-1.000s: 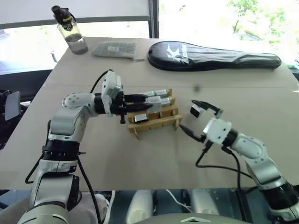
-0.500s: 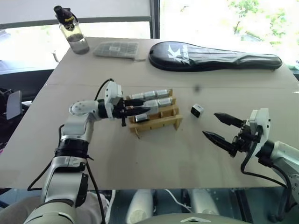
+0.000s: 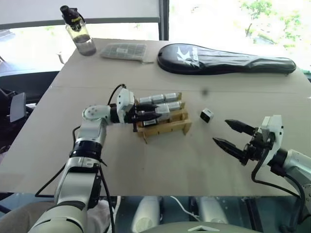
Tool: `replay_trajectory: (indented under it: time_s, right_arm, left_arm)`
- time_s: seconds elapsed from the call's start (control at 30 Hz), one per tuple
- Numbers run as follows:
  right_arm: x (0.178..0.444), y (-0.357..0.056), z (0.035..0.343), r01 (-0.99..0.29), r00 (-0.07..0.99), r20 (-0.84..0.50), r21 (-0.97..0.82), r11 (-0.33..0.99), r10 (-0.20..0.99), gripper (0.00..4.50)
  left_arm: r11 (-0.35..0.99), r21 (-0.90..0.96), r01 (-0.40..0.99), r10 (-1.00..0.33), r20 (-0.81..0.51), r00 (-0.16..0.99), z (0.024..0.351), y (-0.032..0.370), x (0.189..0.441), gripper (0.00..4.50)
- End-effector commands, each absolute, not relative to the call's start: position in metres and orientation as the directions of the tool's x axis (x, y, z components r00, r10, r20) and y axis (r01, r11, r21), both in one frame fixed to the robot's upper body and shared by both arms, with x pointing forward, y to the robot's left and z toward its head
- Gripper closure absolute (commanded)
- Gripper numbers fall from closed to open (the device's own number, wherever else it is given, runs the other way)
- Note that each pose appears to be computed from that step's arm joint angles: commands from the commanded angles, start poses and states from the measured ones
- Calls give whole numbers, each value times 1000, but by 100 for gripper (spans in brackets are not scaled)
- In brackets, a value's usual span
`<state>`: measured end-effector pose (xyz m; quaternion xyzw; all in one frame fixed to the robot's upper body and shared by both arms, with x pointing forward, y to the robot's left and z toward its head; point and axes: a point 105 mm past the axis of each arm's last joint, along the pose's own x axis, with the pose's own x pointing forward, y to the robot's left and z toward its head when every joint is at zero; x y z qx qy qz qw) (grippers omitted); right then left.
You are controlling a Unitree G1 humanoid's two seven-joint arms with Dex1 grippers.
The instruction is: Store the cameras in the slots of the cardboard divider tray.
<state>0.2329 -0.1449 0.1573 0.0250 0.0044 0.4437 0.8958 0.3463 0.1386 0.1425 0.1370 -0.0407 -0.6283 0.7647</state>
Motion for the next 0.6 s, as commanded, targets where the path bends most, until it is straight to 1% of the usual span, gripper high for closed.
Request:
replay_trajectory:
  time_s: [0.03, 0.4, 0.5, 0.6]
  right_arm:
    - [230, -144, 169, -796, 604, 46, 2, 605, 795, 11]
    - [229, -146, 165, -791, 612, 32, 0, 612, 790, 11]
    - [230, -147, 164, -790, 613, 27, 1, 614, 789, 11]
    - [230, -147, 164, -790, 613, 26, 0, 613, 790, 11]
  left_arm:
    - [145, 293, 945, -977, -110, 185, 148, 134, 347, 382]
    - [115, 255, 960, -977, -146, 156, 138, 136, 339, 382]
    - [122, 275, 954, -967, -184, 177, 131, 139, 339, 382]
    - [144, 265, 954, -962, -190, 198, 128, 138, 342, 382]
